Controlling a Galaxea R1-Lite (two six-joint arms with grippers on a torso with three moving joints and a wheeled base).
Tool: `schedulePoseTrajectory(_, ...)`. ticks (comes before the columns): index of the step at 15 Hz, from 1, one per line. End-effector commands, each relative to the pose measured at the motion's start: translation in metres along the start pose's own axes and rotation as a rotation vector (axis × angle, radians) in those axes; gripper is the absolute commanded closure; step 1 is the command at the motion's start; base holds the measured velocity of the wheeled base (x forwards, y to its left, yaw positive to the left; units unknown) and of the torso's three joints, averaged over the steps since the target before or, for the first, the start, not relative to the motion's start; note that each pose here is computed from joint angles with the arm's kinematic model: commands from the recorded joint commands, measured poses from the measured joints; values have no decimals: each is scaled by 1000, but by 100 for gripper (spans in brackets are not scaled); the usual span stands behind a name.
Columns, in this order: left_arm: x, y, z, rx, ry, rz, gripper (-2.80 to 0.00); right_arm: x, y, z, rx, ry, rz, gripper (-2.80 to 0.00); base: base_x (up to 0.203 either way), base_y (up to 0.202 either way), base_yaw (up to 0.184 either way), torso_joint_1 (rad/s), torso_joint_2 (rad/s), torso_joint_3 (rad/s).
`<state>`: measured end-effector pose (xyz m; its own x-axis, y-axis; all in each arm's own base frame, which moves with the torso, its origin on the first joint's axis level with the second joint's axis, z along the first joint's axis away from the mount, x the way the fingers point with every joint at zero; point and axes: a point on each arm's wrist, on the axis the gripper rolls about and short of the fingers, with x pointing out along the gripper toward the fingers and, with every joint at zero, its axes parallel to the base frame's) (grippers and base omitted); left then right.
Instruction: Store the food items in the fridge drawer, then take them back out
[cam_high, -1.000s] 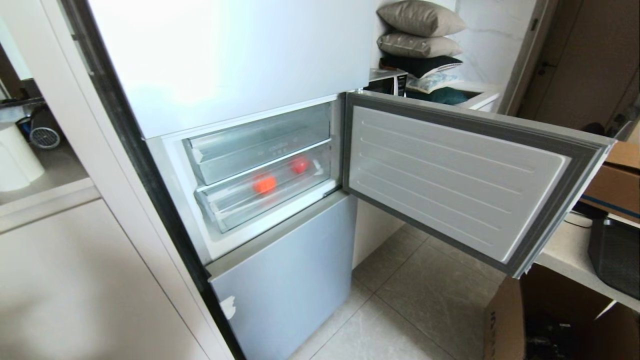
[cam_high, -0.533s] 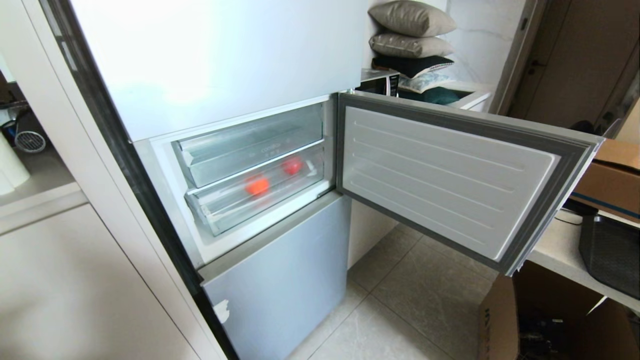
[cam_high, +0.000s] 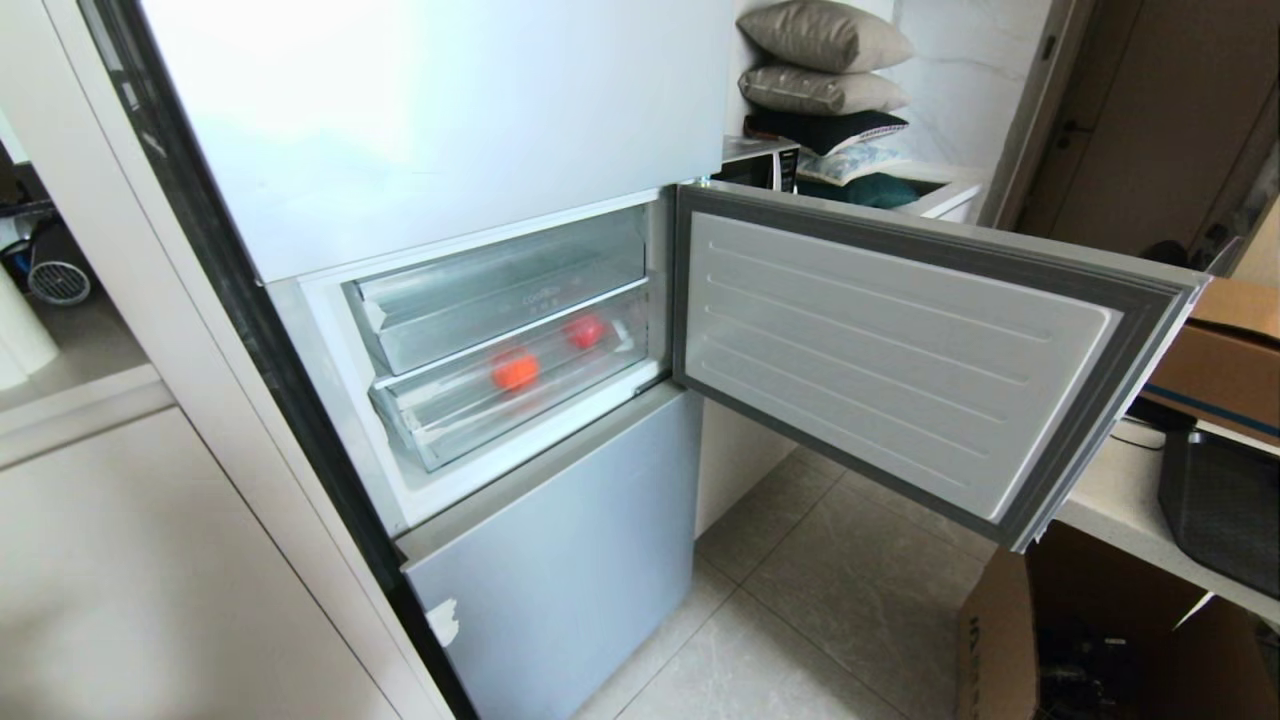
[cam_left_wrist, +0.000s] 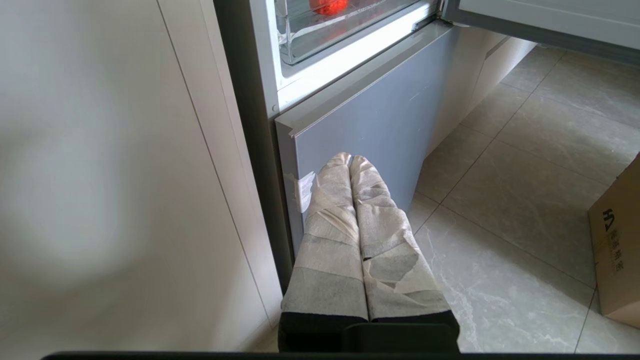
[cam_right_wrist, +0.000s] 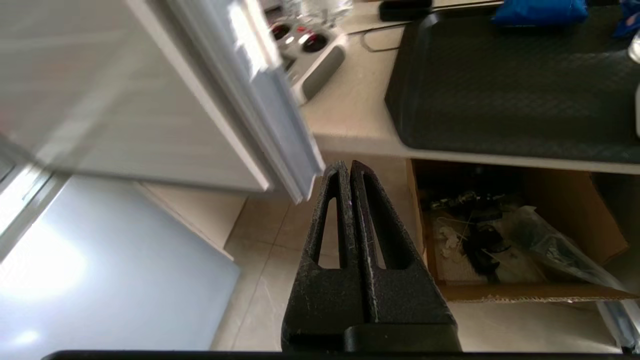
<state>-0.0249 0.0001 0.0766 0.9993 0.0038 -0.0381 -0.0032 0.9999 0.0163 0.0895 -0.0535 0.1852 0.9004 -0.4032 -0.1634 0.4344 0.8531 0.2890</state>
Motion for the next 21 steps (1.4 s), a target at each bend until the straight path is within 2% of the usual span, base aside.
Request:
schedulePoseTrajectory(1,0,0,0,0,0,1,0,56,-16,10,43,112,-73,0,0,0,0,0,0,0)
schedulePoseTrajectory(5,0,0,0,1,0,1,0,125,-30,28,48,118,-68,0,0,0,0,0,0,0)
schedulePoseTrajectory(11,0,0,0,0,1,1,0,199,-9,41,22,93,50,0,0,0,0,0,0,0)
schedulePoseTrajectory(14,0,0,0,1,0,1,0,216,6,38,8,67,116,0,0,0,0,0,0,0)
schedulePoseTrajectory(18,0,0,0,-1,2,1,0,236,9,43,3,23,145,0,0,0,0,0,0,0)
schedulePoseTrajectory(21,0,0,0,-1,2,1,0,245,11,45,27,29,195,0,0,0,0,0,0,0)
